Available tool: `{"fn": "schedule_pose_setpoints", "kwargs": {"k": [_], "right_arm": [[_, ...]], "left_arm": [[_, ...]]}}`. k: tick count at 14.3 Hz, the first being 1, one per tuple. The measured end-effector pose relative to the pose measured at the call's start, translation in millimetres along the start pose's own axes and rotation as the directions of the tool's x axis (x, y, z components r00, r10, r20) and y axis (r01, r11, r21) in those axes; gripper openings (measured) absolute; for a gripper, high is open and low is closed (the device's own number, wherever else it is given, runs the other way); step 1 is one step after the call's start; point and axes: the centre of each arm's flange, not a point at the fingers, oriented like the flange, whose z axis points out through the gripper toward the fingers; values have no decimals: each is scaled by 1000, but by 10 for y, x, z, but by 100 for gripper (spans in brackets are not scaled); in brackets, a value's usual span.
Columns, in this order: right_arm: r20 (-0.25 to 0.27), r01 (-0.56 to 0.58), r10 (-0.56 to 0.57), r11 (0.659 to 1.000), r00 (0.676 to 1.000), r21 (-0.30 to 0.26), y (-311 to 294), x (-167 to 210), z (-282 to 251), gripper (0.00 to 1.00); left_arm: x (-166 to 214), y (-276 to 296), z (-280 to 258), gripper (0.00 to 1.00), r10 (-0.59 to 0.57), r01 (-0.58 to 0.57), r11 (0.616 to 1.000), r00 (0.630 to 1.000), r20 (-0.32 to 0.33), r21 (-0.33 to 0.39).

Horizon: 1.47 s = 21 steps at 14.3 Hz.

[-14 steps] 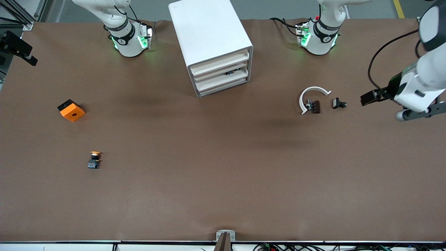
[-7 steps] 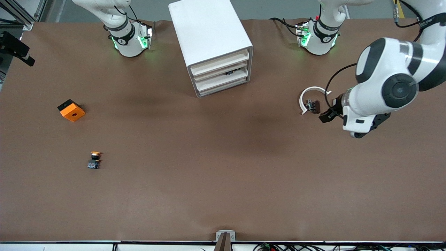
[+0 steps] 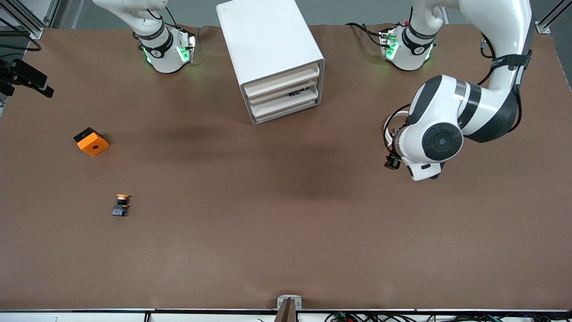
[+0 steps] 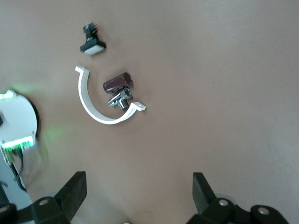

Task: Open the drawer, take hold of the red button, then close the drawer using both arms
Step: 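Move the left gripper toward the front of the white drawer cabinet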

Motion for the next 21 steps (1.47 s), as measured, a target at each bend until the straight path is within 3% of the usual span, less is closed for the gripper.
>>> {"fn": "schedule_pose_setpoints", "kwargs": {"k": [5, 12, 18, 21], "right_arm": [[40, -2, 2, 1000, 999, -1, 15, 294, 321, 100], [140, -12, 12, 1000, 990, -2, 72, 623, 874, 100], [135, -15, 15, 1000, 991, -3, 90, 653, 850, 100], [135, -16, 16, 1000, 991, -3, 97, 653, 849, 100]], "left_arm": [[-101, 212, 390, 100, -131, 121, 989, 984, 118, 87], [-537, 455, 922, 100, -298, 247, 939, 931, 209, 241], [-1207, 734, 1191, 100, -442, 381, 876, 879, 177, 295], [-1377, 761, 1237, 100, -480, 405, 856, 854, 201, 323]]}}
